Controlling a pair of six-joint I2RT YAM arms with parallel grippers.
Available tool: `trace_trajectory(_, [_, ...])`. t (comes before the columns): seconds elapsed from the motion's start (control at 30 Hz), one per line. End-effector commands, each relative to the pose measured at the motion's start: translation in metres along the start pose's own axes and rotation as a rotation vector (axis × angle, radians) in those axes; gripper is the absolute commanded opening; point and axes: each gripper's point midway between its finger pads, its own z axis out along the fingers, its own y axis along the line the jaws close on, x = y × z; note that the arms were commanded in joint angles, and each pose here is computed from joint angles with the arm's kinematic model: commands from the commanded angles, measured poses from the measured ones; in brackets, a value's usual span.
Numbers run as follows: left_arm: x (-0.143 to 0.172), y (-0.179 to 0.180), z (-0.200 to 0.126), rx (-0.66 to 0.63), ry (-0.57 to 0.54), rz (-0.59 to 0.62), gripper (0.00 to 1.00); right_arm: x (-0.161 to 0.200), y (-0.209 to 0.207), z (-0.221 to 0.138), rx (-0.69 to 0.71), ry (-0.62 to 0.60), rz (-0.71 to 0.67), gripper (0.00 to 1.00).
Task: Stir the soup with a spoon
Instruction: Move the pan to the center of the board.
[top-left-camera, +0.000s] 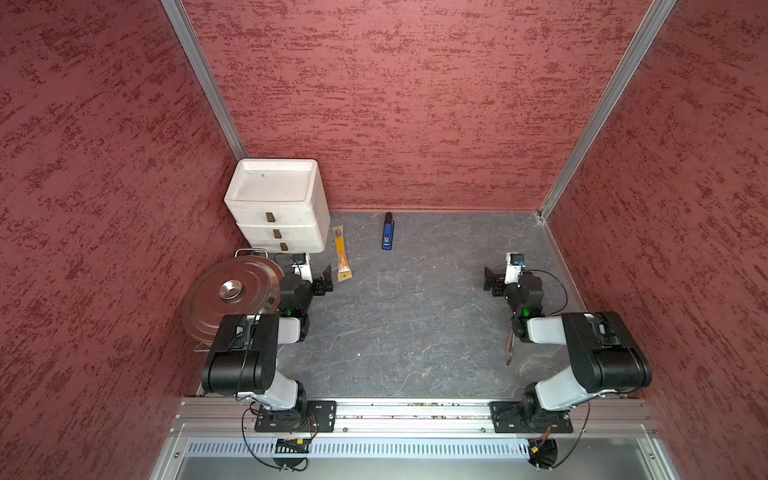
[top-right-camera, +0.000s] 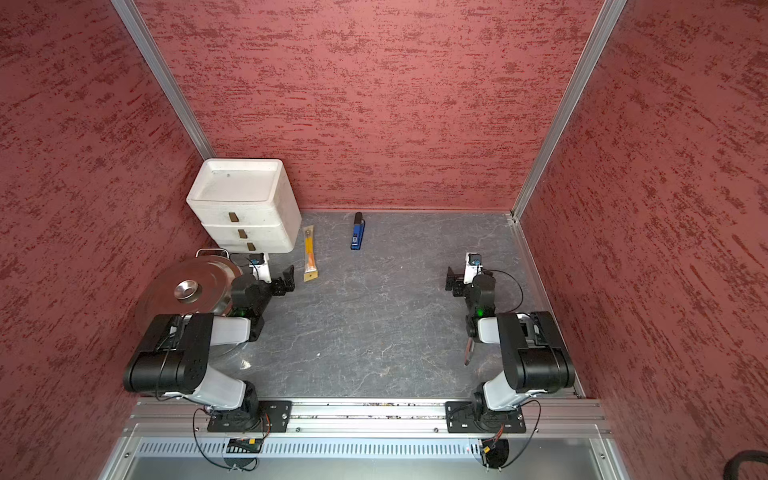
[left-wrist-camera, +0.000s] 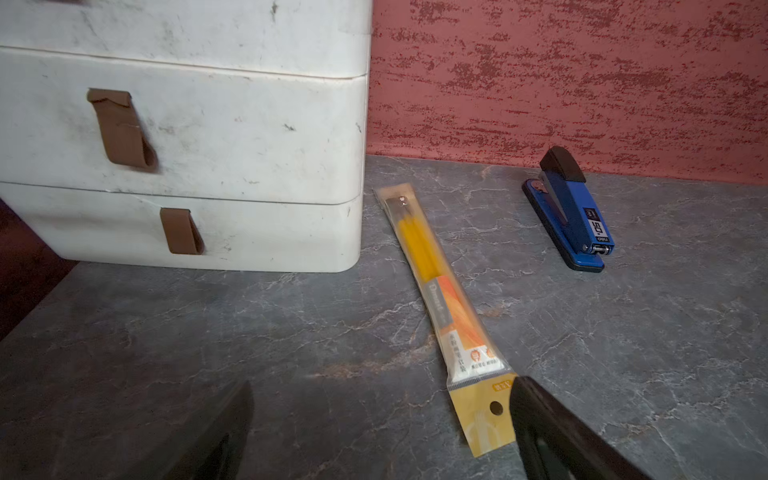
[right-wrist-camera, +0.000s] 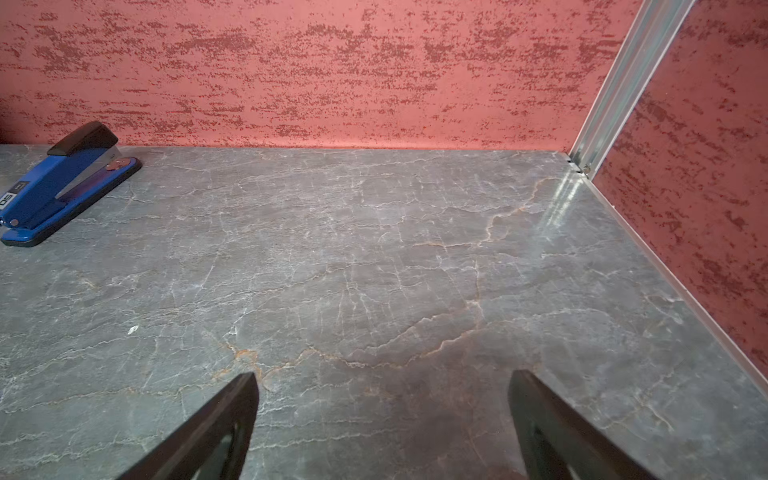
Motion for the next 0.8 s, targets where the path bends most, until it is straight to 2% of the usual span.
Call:
trace_trajectory(0.0, [-0.008, -0.001, 0.001, 0.009, -0.022, -0.001, 1.00, -0.010, 0.000, 0.001, -0.004, -0.028, 0.009, 0.99])
trace_trajectory(0.6, [-0.008, 0.000, 0.001, 0.010, -0.021, -0.004, 1.00, -0.009, 0.000, 0.001, -0.002, -0.028, 0.010, 0.99])
trace_trajectory(0.77, [-0.011, -0.023, -0.004, 0.122, -0.021, 0.058, 1.00, -0.013, -0.002, -0.005, 0.008, -0.054, 0.016, 0.98])
